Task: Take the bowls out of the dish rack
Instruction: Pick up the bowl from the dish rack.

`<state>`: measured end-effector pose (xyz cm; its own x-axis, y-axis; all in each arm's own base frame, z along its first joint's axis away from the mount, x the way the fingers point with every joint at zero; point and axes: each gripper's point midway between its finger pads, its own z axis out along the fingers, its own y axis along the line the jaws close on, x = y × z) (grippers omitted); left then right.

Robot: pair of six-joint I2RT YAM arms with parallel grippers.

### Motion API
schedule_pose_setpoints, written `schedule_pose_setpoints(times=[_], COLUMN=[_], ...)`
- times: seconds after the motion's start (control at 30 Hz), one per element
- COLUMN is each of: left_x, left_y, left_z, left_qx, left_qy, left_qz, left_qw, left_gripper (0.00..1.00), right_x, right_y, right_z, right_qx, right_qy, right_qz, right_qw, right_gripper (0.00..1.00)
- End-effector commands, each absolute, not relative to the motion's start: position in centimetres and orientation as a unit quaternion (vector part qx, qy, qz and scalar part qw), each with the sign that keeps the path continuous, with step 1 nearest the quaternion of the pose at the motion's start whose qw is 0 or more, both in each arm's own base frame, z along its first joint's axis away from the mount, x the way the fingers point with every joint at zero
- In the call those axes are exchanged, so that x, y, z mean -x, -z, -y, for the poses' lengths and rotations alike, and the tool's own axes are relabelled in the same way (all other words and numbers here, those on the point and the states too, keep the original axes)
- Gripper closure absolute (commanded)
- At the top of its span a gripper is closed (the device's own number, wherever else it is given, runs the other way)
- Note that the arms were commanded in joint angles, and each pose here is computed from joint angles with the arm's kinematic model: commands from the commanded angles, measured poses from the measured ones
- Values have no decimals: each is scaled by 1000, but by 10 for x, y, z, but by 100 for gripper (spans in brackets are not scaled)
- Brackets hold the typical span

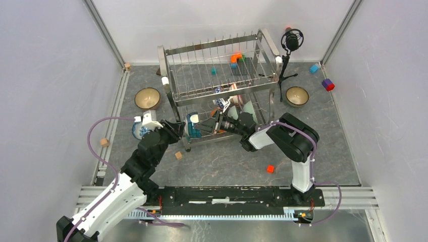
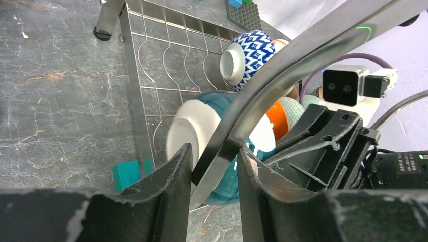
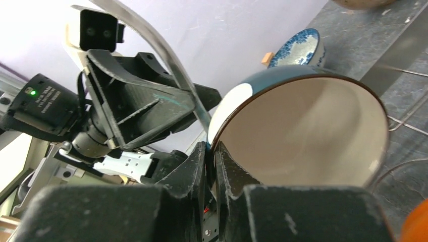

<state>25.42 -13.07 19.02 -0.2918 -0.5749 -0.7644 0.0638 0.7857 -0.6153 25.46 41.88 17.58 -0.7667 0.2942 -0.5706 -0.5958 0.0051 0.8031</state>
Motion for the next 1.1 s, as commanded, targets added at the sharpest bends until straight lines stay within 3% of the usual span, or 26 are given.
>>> schedule_pose_setpoints(times=[0.0,0.5,1.07], left_x=[-262,-256,-229], left_y=[-189,-189,-203], left_z=[109,96,100], left_qx=[199,212,213], left_qy=[237,220,270], left_qz=[-740,-738,-744], left_qw=[598,602,573], left_gripper=[64,63,19], right_x=[-242,-225,-174], right_y=[-250,-274,-265], right_z=[-403,-386,-351], right_qx=[155,163,202], right_qy=[-745,-753,-743], right_qz=[-526,-509,-523], right_qw=[380,384,366], right_gripper=[100,100,100])
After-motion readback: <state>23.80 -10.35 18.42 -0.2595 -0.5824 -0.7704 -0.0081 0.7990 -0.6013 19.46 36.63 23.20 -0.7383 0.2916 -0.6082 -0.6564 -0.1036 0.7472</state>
